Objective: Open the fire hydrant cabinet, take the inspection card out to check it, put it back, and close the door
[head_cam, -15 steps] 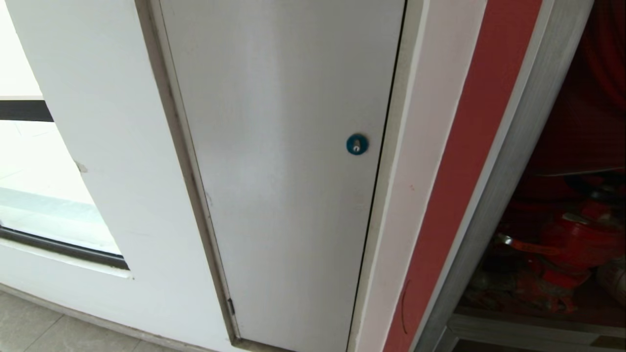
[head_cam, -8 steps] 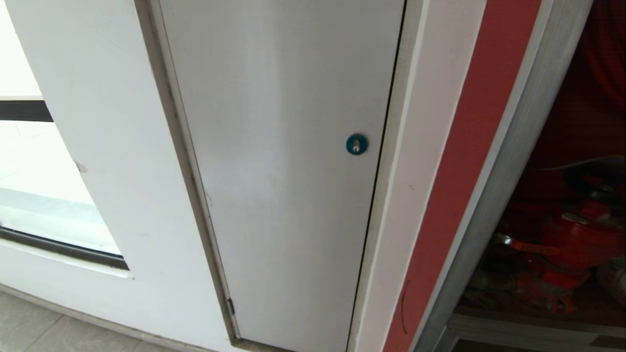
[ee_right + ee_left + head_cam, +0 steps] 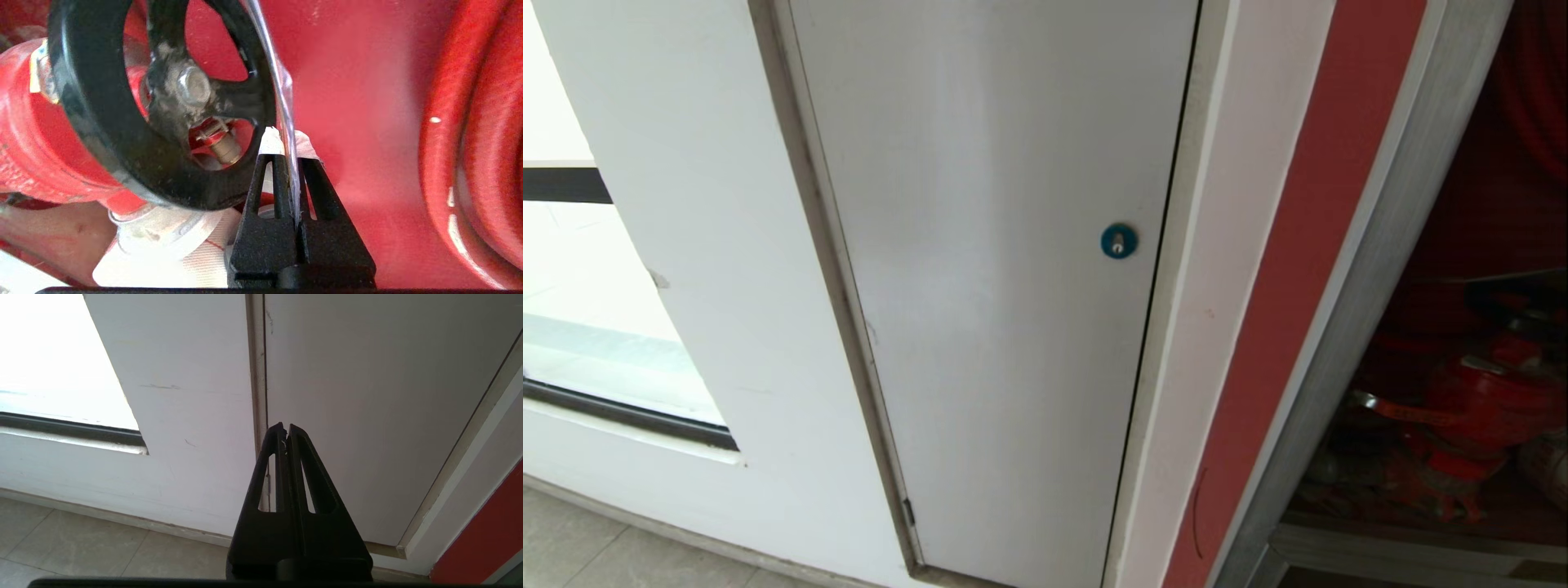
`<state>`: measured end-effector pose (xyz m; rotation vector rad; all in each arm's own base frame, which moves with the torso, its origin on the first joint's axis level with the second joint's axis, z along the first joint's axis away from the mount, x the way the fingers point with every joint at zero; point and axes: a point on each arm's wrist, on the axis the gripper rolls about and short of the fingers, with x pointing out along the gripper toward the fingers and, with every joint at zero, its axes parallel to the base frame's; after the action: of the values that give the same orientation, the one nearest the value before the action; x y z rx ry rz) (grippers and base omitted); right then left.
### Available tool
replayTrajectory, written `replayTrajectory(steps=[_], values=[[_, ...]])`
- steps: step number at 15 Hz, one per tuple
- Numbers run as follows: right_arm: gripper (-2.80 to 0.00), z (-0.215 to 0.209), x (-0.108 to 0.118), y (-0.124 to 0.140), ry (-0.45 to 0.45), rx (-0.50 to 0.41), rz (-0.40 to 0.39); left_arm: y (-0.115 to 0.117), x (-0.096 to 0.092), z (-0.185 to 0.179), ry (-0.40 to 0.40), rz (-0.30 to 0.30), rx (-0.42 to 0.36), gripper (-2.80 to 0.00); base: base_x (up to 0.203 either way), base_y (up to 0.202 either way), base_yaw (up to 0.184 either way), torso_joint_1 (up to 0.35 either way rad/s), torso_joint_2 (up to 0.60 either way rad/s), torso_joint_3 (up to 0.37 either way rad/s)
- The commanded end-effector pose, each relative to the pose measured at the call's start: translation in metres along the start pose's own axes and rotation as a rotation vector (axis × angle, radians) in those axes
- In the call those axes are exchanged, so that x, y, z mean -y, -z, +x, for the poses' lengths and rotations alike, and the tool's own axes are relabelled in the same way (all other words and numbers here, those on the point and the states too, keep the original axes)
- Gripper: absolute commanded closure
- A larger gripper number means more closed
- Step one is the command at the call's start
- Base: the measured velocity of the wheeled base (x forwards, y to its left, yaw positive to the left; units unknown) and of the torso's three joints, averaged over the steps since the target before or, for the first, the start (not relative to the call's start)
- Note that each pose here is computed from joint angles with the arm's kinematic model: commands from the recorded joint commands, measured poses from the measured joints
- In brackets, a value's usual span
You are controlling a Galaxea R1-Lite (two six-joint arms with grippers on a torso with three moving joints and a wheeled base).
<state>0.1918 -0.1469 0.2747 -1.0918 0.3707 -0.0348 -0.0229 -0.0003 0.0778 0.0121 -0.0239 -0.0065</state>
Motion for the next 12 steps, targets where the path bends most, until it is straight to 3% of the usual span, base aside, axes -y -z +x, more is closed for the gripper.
replayTrajectory(steps=[1,12], values=[[0.0,-0.006,0.0,0.004,0.011,-0.017,-0.005,0.002,0.0,0.001,0.0,-0.001,-0.008,0.0,0.0,0.0,0.0,0.0,0.0,0.0],[0.0,-0.026,-0.001,0.0,0.046,-0.015,-0.051,0.002,0.0,0.001,0.0,0.0,-0.008,0.0,0.0,0.0,0.0,0.0,0.0,0.0]])
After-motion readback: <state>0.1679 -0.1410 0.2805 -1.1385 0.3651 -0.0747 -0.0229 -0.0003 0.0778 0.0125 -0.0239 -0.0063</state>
